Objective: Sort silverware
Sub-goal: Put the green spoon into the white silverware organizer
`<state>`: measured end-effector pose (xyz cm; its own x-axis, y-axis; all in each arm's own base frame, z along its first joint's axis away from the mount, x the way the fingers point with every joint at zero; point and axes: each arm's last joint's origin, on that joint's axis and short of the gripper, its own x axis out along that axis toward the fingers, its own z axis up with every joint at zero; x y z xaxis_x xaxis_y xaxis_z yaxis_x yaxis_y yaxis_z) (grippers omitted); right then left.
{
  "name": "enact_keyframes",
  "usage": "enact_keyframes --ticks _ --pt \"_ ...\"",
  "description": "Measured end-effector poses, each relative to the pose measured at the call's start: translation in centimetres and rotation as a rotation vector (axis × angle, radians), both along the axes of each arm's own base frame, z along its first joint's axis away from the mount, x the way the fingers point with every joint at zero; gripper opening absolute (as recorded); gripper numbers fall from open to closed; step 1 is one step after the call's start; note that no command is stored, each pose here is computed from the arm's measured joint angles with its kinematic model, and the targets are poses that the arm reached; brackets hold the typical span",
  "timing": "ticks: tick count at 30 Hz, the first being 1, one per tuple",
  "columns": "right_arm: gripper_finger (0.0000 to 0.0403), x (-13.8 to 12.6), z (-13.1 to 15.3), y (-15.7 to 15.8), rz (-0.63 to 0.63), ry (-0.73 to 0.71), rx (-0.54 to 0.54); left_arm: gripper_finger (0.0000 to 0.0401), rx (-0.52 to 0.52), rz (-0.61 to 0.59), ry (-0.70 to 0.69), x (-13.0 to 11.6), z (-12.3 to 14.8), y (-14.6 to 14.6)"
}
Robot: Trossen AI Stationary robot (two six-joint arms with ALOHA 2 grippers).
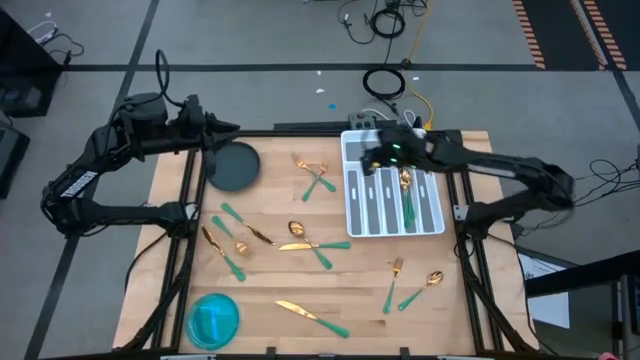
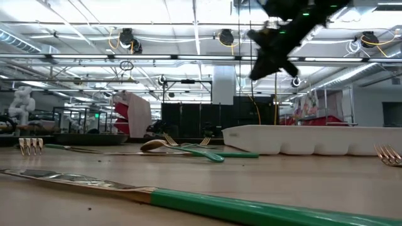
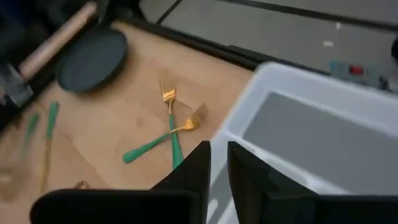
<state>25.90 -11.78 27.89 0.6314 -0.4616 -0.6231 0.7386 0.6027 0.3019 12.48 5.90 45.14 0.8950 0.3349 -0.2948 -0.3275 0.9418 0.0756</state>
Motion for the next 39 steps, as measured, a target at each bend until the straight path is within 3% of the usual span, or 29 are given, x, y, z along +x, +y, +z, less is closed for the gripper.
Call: enact_keyframes --ticks 4,8,15,18,23,27,29,34,39 --pt "0.0060 5.2 0.3 -1.8 0.174 0.089 -0.031 0.0082 -0.002 0.000 0.004 0.0 0.0 0.0" --pt "0.0101 9.5 0.2 -3.2 0.327 0.194 -0.055 0.0082 -0.007 0.000 0.014 0.0 -0.1 0.0" --pt "0.0160 13.2 -0.8 -4.3 0.457 0.420 -0.027 0.0082 -0.028 0.000 0.055 -0.2 -0.6 -0.1" --pt "0.0164 12.6 -1.5 -2.7 0.577 0.603 0.023 0.0082 -0.037 0.000 0.073 -0.3 -0.7 -0.1" --pt "0.0160 9.9 -3.1 3.9 0.833 0.943 0.168 0.0082 -0.034 0.000 0.068 -0.6 -0.7 -0.3" --pt "0.0159 6.5 -3.5 9.6 0.945 0.948 0.200 0.0082 -0.033 0.000 0.065 -0.7 -0.6 -0.3" --pt "0.0158 4.4 -3.9 11.8 0.887 0.899 0.232 0.0082 -0.032 0.000 0.065 -0.7 -0.6 -0.3" --pt "0.0158 -0.7 -4.5 15.5 0.587 0.701 0.357 0.0082 -0.028 0.000 0.057 -0.6 -0.5 -0.3" --pt "0.0169 -1.2 -6.2 17.4 0.435 0.437 0.385 0.0082 -0.027 0.006 0.010 -0.5 -0.1 -0.2"
